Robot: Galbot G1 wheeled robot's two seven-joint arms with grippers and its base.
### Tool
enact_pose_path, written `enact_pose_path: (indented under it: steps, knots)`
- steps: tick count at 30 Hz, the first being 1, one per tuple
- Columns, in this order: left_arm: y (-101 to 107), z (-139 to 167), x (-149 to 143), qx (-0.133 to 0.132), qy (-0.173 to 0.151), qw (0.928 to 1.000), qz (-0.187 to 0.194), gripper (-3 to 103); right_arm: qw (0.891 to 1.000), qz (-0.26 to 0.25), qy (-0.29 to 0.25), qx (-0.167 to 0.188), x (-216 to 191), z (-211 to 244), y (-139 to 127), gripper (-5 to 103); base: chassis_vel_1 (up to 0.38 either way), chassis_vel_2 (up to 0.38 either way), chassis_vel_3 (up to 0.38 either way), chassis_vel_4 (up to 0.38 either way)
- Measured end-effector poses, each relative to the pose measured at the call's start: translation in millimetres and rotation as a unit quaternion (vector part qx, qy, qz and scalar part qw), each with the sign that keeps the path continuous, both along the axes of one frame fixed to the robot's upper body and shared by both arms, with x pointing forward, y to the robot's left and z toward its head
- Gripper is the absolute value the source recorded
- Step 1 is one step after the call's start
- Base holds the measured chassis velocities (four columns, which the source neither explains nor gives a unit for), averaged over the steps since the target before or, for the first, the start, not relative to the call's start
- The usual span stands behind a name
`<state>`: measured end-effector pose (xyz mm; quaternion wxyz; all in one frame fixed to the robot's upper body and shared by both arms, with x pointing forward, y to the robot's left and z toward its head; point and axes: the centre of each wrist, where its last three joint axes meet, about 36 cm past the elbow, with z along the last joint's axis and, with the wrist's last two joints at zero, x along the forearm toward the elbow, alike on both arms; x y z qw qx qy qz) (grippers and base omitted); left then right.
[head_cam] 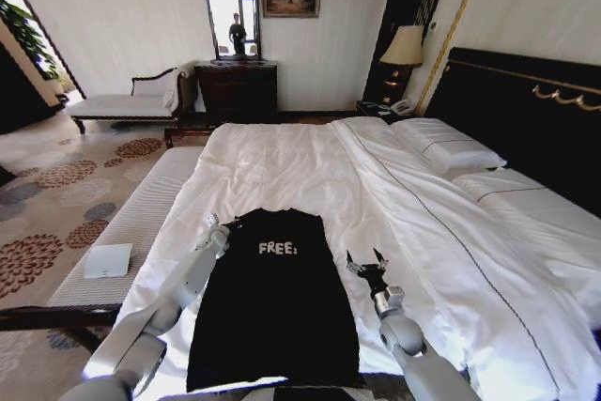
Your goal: Fold the clothes on the bed.
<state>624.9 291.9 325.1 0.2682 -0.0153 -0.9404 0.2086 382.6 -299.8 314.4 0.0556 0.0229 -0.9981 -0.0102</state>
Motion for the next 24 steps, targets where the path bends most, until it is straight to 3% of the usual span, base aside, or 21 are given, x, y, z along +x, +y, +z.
enact_pose_path:
  steps: [4,8,9,12,15,18,24]
  knots:
    - [0,4,-2,0.008,-0.007,0.9999,-0.008,2,0.999,0.004,0.020,0.041,37,31,-8,100,0.000,0.000,0.000,0.000]
    - [0,9,-6,0.014,-0.016,0.9997,-0.014,2,0.990,0.038,0.075,0.113,81,60,-12,100,0.000,0.000,0.000,0.000]
    - [0,9,-6,0.014,-0.016,0.9997,-0.014,2,0.990,0.038,0.075,0.113,81,60,-12,100,0.000,0.000,0.000,0.000]
    - [-2,11,-8,0.016,-0.020,0.9995,-0.019,2,0.978,0.069,0.111,0.160,109,62,-12,100,0.000,0.000,0.000,0.000]
    - [-3,10,-9,0.017,-0.020,0.9995,-0.020,2,0.973,0.074,0.125,0.180,132,62,-9,100,0.000,0.000,0.000,0.000]
    - [-3,10,-10,0.018,-0.019,0.9994,-0.023,2,0.959,0.088,0.143,0.228,165,64,2,100,0.000,0.000,0.000,0.000]
    - [-5,9,-11,0.018,-0.017,0.9993,-0.027,2,0.945,0.112,0.159,0.263,192,49,11,100,0.000,0.000,0.000,0.000]
